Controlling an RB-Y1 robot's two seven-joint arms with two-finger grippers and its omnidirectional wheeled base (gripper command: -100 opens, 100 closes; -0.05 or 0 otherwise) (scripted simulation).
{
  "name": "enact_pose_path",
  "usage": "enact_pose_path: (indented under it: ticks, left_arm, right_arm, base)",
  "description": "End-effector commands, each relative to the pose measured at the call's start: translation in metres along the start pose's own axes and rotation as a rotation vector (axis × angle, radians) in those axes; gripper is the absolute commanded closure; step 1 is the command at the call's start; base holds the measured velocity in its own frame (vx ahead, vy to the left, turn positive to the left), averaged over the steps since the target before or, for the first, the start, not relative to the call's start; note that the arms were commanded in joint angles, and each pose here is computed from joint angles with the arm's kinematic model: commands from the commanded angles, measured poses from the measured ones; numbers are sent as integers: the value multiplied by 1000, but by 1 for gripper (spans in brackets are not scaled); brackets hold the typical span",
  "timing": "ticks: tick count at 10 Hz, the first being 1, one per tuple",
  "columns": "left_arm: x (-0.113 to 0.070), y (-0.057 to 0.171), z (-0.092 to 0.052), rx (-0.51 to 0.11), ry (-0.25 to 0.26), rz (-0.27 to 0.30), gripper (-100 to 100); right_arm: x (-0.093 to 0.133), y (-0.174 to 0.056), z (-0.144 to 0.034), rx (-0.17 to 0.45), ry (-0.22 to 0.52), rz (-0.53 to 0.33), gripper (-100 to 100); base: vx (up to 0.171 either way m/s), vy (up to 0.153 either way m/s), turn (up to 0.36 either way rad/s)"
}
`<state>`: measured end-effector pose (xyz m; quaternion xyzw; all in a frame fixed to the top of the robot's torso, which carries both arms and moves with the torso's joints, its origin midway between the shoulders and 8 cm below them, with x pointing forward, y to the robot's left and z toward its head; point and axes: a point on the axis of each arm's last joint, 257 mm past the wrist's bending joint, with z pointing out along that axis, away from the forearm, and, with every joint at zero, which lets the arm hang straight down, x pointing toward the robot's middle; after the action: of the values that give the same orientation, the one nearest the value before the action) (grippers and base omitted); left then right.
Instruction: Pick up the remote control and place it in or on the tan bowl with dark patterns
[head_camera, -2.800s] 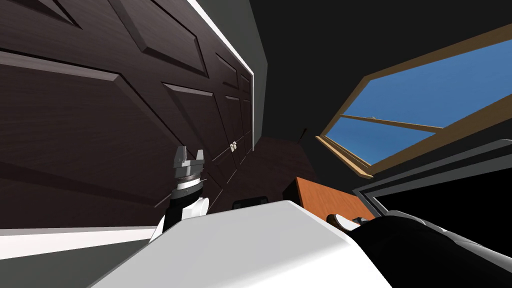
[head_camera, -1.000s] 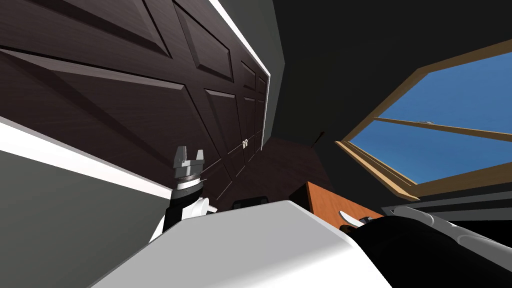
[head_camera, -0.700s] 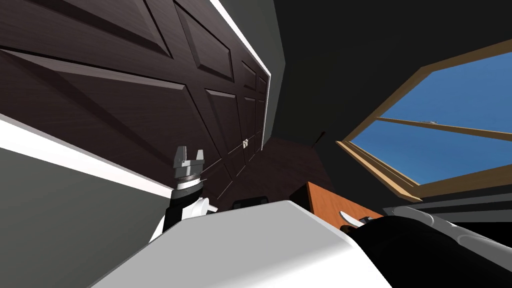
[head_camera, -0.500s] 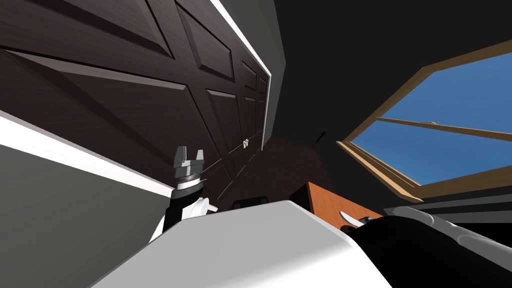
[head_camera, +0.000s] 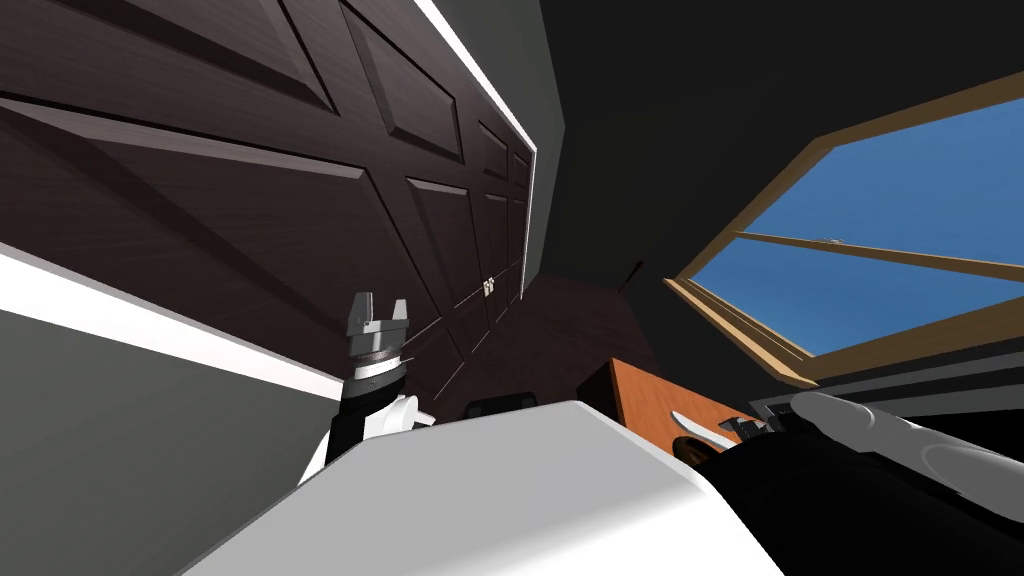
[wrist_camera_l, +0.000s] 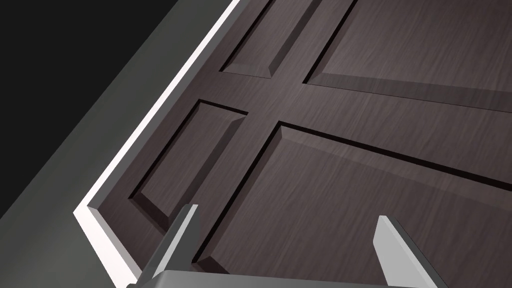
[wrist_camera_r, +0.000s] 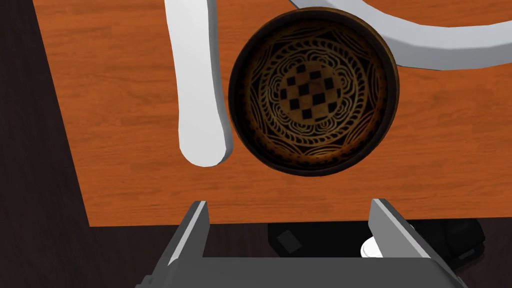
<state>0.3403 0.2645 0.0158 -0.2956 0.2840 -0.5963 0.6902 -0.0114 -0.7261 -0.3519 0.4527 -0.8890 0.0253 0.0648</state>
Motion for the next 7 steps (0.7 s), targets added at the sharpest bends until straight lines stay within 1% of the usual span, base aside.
enact_pose_path:
  ticks: [1, 2, 3, 7]
  left_arm:
    - [0, 0, 0, 0, 0, 0, 0]
    - [0, 0, 0, 0, 0, 0, 0]
    - [0, 0, 0, 0, 0, 0, 0]
    - [0, 0, 0, 0, 0, 0, 0]
  right_arm:
    - [-3, -10, -12, 1, -3, -11, -100]
    - [-2, -6, -7, 1, -2, -8, -100]
    - [-3, -6, -7, 0, -2, -8, 0]
    - [-3, -6, -7, 0, -2, -8, 0]
  base:
    - [-28, 26, -66]
    - [-11, 11, -9]
    - [0, 0, 0]
    - [0, 0, 0]
